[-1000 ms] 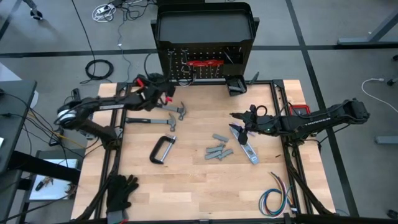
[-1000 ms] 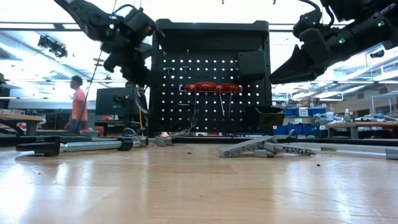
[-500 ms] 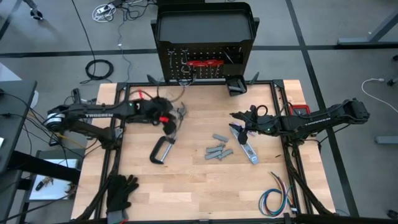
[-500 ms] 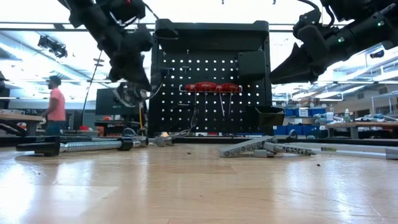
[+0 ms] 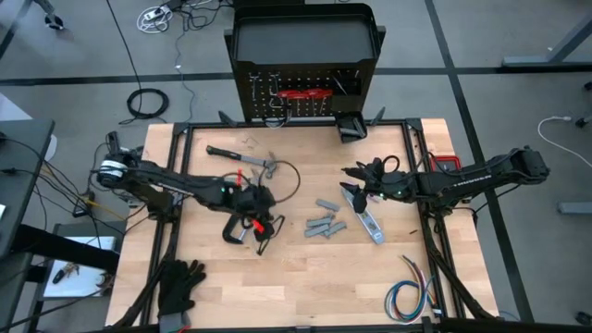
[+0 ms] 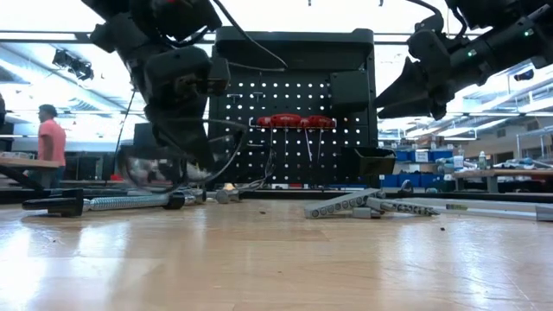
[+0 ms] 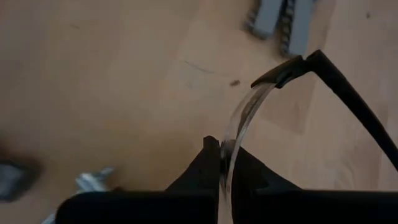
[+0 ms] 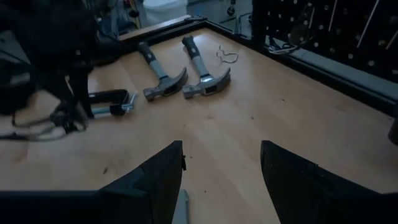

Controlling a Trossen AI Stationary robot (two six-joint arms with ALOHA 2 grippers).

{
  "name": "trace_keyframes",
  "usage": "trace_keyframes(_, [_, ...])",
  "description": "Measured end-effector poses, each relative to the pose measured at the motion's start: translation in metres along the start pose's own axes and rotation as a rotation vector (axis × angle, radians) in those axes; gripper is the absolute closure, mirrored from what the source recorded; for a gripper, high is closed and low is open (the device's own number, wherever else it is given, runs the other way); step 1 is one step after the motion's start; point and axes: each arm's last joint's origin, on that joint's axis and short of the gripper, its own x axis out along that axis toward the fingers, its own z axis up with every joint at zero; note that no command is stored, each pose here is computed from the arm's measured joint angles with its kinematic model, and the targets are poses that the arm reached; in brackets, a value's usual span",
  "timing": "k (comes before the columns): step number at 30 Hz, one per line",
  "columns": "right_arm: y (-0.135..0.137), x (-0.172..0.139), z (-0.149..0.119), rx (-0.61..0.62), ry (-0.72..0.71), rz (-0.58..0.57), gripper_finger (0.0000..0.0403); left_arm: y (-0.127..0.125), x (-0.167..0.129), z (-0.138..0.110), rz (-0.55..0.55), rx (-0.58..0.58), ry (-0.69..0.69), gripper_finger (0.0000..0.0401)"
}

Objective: Hang tools onto peg board
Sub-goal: Unhang the left glasses, then unhang the glasses

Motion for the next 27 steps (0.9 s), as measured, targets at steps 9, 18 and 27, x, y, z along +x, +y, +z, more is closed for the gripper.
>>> trace_keyframes(9, [0.005, 0.008, -0.001, 0.022, -0.024, 0.013, 0.0183, -0.028, 0.008, 0.001, 0.073, 0.097, 0.022, 0.0323])
trace_keyframes(18, [0.008, 0.017, -0.007, -0.029, 0.001, 0.023, 0.0183, -0.03, -0.028, 0.035, 0.539, 0.236, -0.153, 0.0249])
trace_keyframes(27, [0.008, 0.009, 0.002, -0.02, -0.049, 0.042, 0.0183, 0.022, 0.0, 0.067, 0.657, 0.245, -0.541, 0.0249])
